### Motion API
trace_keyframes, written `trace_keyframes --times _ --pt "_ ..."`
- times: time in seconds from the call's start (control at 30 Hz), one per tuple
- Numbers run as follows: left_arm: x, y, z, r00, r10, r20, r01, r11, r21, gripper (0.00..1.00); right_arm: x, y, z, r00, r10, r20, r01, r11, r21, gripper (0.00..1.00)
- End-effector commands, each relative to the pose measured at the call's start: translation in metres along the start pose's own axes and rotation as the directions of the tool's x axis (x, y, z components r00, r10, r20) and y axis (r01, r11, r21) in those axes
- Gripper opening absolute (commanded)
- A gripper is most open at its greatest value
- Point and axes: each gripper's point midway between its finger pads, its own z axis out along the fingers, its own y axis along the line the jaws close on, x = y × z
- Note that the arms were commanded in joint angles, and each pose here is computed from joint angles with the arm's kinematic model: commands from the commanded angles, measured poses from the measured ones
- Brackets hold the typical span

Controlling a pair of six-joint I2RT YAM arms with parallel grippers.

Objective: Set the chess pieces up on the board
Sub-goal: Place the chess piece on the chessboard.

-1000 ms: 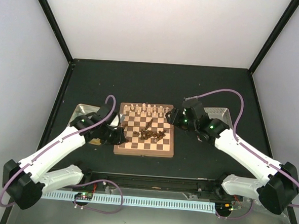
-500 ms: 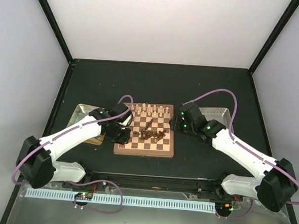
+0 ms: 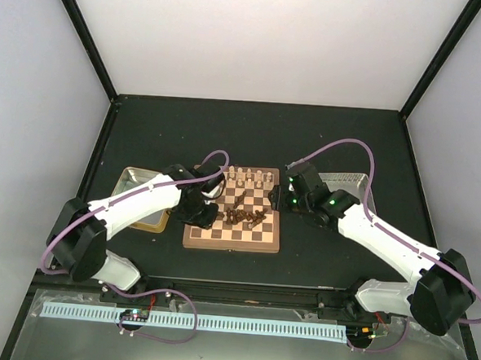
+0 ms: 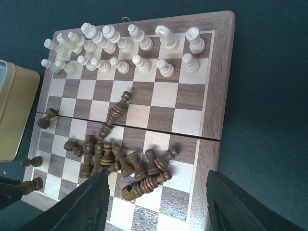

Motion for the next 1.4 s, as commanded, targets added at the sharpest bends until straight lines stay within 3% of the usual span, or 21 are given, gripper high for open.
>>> trace_keyframes --times 0.0,0.8,1.13,1.37 --pt "0.007 0.006 -0.002 0.999 0.022 -0.030 -0.023 0.999 -0.034 0.02 -0.005 0.006 -0.001 1.000 -0.016 0.017 0.017 0.999 -0.030 0.56" --pt "0.010 -0.001 0.027 0.992 0.072 -0.102 -0.072 0.997 -0.001 0.08 -0.004 0.010 -0.003 1.000 -0.002 0.009 0.003 0.999 -0.052 0.56" --pt "0.008 -0.002 0.023 0.993 0.075 -0.094 -0.075 0.997 0.000 0.22 -0.008 0.017 -0.008 1.000 -0.004 0.017 0.005 0.997 -0.079 0.56" --pt "-0.009 -0.008 0.000 0.998 0.070 0.003 -0.070 0.998 0.010 0.30 -0.014 0.014 -0.018 0.997 0.032 0.066 -0.027 0.996 -0.080 0.56"
